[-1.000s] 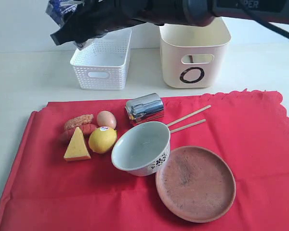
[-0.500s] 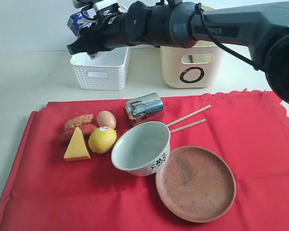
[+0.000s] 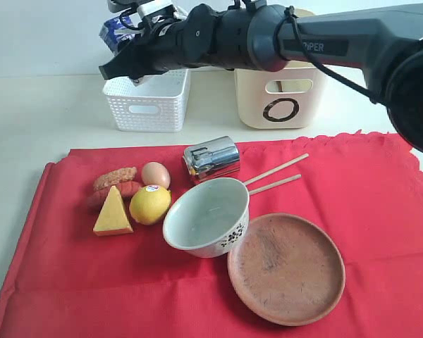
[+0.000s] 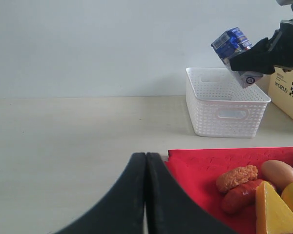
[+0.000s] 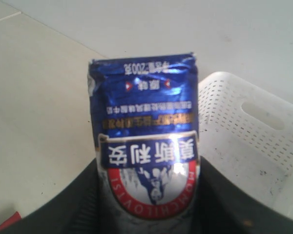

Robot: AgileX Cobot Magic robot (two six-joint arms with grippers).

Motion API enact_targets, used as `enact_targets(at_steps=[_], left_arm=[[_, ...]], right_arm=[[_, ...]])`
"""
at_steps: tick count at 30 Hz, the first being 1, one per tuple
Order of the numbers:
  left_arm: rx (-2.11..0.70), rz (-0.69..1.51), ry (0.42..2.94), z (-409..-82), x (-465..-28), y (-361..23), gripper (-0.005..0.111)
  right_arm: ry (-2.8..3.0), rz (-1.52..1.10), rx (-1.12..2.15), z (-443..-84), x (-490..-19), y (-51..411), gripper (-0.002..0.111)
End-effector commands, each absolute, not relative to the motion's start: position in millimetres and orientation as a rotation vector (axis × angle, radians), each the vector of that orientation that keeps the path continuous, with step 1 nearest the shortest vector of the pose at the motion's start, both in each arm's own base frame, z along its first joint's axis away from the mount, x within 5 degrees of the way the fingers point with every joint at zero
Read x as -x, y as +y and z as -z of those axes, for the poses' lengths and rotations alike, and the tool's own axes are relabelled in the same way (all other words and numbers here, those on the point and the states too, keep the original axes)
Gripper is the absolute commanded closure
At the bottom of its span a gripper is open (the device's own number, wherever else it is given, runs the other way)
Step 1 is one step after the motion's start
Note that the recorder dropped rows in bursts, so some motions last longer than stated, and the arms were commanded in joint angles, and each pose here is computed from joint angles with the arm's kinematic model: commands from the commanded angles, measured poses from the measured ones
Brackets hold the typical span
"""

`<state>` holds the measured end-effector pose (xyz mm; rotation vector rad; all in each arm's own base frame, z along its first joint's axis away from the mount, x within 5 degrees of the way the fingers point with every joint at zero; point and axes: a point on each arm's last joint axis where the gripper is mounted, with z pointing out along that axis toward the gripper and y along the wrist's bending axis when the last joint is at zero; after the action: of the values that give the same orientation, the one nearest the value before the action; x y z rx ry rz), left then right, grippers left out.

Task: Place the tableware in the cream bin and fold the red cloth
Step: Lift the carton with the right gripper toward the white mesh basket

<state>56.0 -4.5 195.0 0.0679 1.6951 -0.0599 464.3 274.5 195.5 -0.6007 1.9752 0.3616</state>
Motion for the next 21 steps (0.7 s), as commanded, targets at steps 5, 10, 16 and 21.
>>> enact_targets(at_steps=[5,10,16,21], left_arm=[[-0.068,0.06,1.69,-194,-56,-4,0.107],[-0.068,0.06,1.69,-194,-56,-4,0.107],[-0.068,0.06,1.69,-194,-56,-4,0.107],[-0.068,0.06,1.69,-194,-56,-4,0.107]], right_arm=[[1.919,-0.348,0.576,-208,-468,273,0.094],[1.927,-0.351,0.588,-207,-467,274,0.082],[1.955,-0.369,0.59,-205,-465,275,0.085],[1.995,-0.415,0.599,-219,-458,274,0.107]])
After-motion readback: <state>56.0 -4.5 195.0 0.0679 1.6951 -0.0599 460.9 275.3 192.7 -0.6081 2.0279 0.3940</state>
